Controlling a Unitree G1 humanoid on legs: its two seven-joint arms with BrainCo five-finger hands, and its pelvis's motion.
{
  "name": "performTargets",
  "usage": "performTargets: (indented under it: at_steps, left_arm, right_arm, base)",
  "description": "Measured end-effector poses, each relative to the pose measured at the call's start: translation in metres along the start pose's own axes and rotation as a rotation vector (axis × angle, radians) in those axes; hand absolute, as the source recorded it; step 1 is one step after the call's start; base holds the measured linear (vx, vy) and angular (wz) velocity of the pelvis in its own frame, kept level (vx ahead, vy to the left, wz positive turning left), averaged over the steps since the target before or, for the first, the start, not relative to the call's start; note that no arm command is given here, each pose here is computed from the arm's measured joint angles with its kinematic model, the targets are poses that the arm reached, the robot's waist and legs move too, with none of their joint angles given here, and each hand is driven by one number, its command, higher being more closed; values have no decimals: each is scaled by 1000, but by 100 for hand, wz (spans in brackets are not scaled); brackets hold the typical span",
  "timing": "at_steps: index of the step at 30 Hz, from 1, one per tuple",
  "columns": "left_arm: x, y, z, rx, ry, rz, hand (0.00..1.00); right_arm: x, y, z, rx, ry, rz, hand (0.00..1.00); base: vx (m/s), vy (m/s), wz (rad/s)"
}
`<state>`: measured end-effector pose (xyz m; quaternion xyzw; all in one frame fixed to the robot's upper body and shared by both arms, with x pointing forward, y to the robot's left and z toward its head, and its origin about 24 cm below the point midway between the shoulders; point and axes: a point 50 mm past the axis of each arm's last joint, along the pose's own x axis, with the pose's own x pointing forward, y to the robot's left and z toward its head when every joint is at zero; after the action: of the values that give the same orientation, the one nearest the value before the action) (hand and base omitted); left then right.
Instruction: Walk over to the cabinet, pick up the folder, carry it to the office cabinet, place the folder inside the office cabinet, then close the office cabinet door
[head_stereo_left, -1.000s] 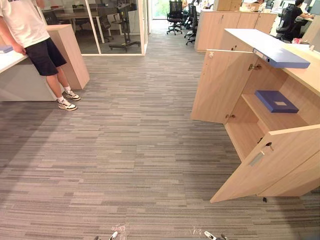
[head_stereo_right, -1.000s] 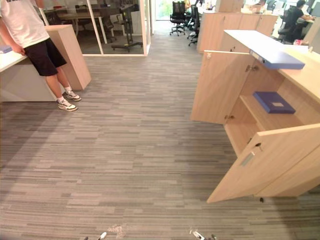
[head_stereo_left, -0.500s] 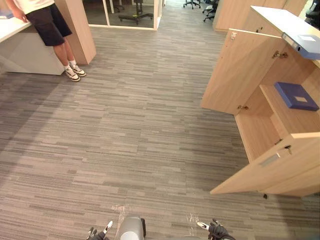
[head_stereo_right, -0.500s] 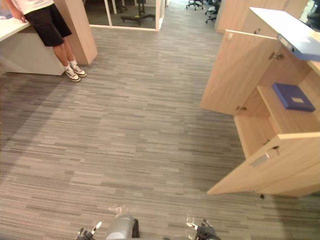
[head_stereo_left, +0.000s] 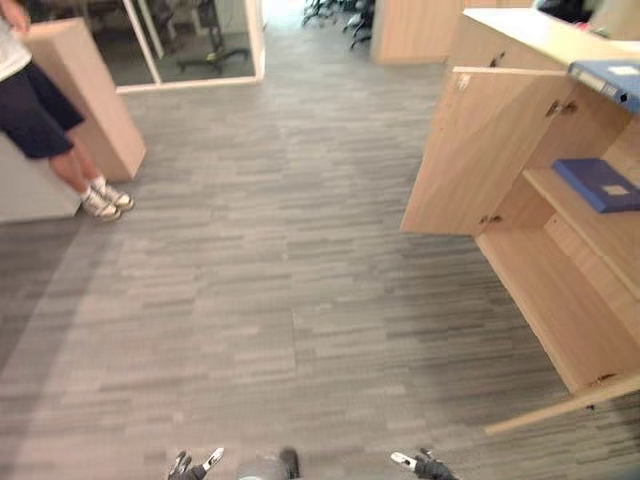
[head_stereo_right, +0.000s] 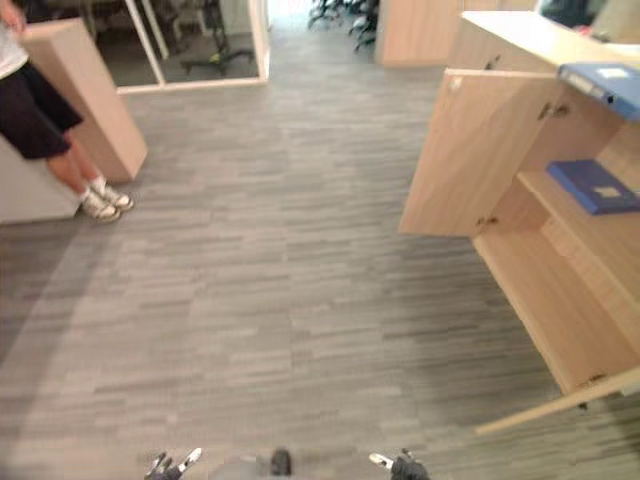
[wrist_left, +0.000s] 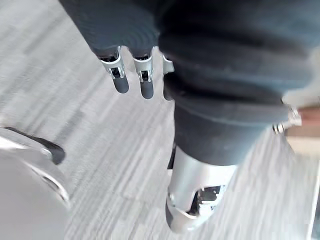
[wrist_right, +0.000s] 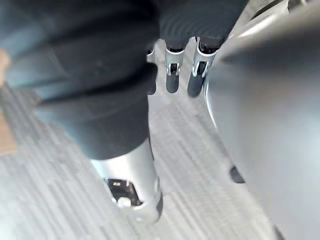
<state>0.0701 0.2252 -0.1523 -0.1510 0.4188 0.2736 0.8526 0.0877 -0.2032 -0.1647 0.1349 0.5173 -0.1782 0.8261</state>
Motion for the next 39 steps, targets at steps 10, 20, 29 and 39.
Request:
performTargets:
  at_steps: [10, 20, 29, 39]
  left_arm:
    - [3, -26, -5, -5, 44, -88, 0]
    - [-2, -25, -13, -245, 44, 2, 0]
    - [-3, -11, -9, -398, 9, 116, 0]
    - [1, -14, 2, -357, -27, 111, 0]
  right_arm:
    - [1, 16, 15, 152, -83, 32, 0]
    - [-3, 1, 3, 158, -61, -12, 0]
    - [-1, 15, 0, 56, -10, 18, 0]
    - [0, 49, 3, 77, -17, 100, 0]
  base:
    - [374, 188, -5]
    - [427, -60, -45]
    - [454, 171, -142]
    - [376, 418, -125]
